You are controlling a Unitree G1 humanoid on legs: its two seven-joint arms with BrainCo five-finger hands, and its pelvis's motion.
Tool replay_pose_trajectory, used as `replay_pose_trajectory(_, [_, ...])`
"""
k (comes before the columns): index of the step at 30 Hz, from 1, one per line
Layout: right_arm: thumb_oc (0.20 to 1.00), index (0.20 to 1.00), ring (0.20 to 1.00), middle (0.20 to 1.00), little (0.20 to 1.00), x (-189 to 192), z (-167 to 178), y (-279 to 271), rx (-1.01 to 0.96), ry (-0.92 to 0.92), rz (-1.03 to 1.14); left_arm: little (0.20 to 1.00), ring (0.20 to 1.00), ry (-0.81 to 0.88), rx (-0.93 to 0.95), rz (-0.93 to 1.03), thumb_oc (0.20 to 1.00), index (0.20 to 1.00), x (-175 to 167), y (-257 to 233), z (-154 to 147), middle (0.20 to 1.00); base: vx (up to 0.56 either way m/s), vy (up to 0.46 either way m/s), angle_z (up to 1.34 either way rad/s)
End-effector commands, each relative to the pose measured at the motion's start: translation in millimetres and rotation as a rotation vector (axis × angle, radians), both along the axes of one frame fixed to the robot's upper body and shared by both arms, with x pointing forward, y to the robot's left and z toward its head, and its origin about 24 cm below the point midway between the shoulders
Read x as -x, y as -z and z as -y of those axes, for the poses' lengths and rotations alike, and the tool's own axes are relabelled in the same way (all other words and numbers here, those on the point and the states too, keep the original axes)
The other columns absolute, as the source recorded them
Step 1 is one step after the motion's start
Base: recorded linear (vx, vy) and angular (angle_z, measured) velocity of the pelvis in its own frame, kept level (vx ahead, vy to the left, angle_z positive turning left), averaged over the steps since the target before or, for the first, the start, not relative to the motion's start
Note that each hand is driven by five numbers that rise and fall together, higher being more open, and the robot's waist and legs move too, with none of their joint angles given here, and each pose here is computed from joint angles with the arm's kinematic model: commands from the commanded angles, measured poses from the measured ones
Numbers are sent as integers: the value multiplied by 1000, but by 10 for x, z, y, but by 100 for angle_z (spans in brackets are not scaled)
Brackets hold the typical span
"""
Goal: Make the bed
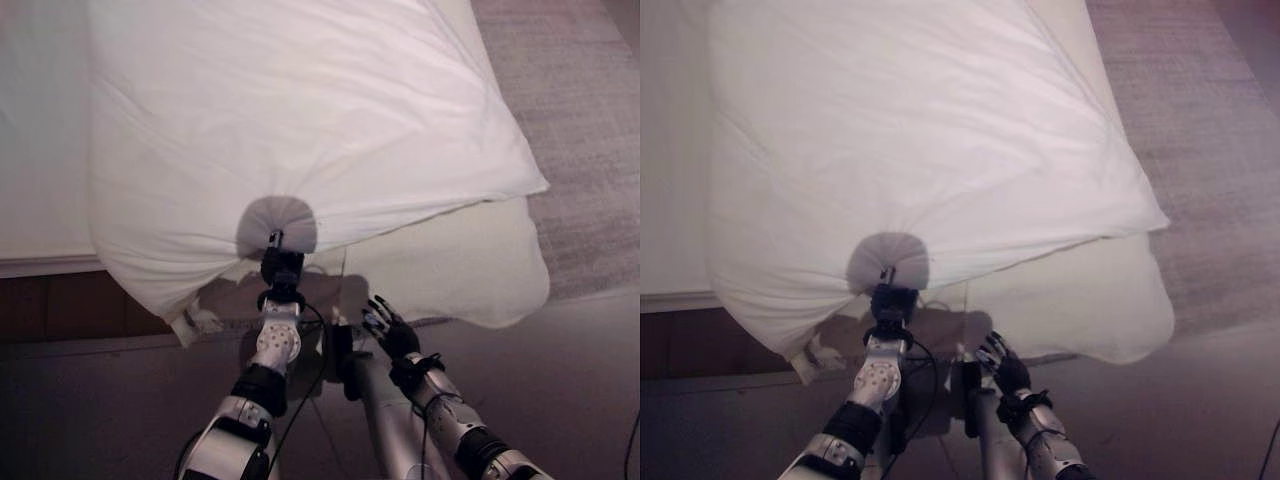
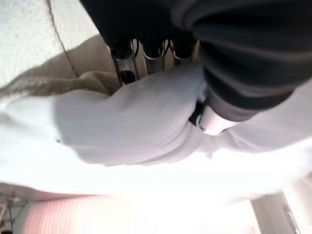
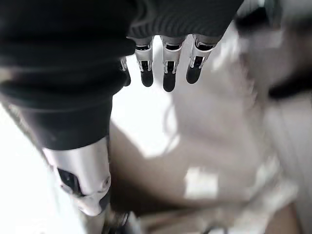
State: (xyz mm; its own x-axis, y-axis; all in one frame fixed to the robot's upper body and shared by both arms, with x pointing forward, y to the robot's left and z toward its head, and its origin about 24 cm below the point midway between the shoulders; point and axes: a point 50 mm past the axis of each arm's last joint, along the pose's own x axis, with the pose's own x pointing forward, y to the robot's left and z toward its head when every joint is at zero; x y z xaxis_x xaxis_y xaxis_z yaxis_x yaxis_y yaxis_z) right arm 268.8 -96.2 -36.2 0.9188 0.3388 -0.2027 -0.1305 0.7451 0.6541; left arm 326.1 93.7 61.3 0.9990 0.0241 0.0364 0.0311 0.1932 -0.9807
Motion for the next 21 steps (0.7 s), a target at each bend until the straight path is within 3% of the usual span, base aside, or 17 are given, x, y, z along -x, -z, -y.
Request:
replay_pose_trajectory(1, [1000, 1000, 1000, 1000, 1000, -148, -242, -276, -229, 8, 45, 200, 200, 4, 94, 240, 200, 200, 24, -512, 110, 200, 34, 12, 22])
replay_pose_trajectory(7, [1000, 1000, 1000, 1000, 1000, -403, -449, -695, -520, 21, 107, 200, 200, -103, 140, 337, 200, 200, 92, -795, -61, 200, 31, 32, 11])
replay_pose_trajectory(11, [1000, 1000, 1000, 1000, 1000, -515, -465, -938, -598, 25, 165, 200, 200, -168, 142, 386, 200, 200, 135, -957, -178, 200, 33, 34, 13])
replay_pose_trajectory(21, [1000, 1000, 1000, 1000, 1000, -720, -29, -1455, -767, 221, 368, 200, 200, -380, 75, 407, 200, 200, 215, -1128, -591, 200, 20, 27, 7])
